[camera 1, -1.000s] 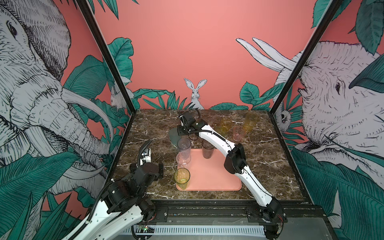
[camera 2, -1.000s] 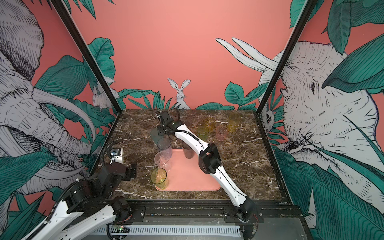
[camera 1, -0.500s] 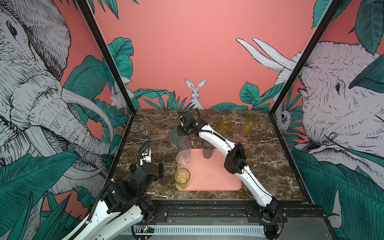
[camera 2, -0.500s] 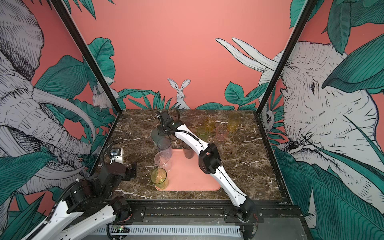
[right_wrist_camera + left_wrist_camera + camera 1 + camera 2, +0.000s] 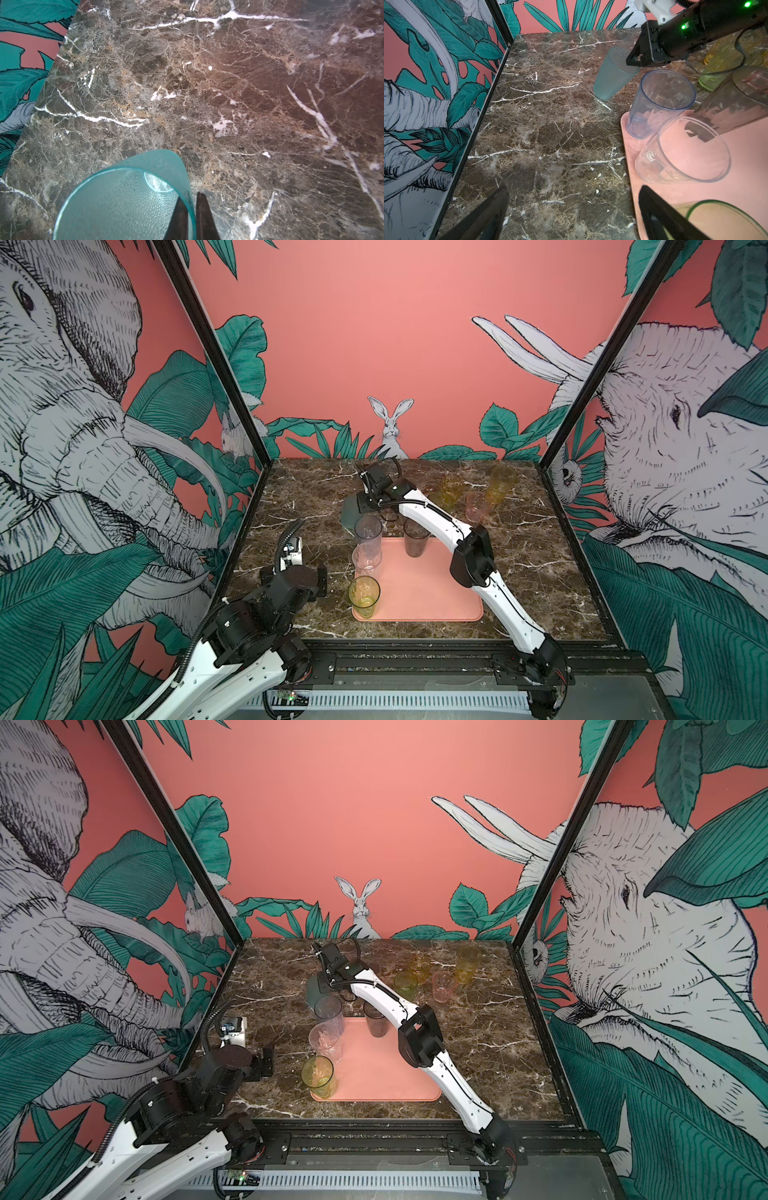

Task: Place the glasses into the tray
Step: 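Lower the right gripper onto the teal frosted glass rim and grasp it, then lift the teal frosted glass off the table with the right gripper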

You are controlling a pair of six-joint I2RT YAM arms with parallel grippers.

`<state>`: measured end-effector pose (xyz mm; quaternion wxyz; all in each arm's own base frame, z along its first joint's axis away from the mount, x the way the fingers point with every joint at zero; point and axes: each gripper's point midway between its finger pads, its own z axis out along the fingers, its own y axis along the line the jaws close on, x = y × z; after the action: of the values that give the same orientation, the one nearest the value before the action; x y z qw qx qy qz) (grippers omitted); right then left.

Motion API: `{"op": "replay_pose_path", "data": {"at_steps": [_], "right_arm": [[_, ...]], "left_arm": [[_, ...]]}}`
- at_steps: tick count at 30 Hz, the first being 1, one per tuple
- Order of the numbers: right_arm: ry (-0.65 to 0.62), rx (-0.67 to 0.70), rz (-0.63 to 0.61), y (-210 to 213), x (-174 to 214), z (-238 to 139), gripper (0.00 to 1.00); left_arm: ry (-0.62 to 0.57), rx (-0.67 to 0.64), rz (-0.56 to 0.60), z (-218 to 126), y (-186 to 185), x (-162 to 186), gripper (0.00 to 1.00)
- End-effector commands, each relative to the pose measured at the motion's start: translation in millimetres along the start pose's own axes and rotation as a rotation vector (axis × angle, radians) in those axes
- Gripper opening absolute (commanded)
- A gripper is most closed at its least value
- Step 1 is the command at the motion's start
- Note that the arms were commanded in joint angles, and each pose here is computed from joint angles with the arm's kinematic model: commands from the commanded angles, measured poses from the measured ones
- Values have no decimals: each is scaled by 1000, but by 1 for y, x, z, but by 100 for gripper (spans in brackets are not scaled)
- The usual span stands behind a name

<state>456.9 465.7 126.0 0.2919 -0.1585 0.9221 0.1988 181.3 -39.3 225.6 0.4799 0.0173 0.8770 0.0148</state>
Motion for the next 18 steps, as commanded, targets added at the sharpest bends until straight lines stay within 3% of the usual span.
{"op": "replay_pose_path", "data": {"at_steps": [1,18], "right_arm": [[-103,-26,-9,8,-39,-50,0],[-228,23,-72,-17,-89,-153,0]], "left_arm": [[5,-2,-12,2,0,3,98],[-6,-4,-22,0,2,2,98]]}}
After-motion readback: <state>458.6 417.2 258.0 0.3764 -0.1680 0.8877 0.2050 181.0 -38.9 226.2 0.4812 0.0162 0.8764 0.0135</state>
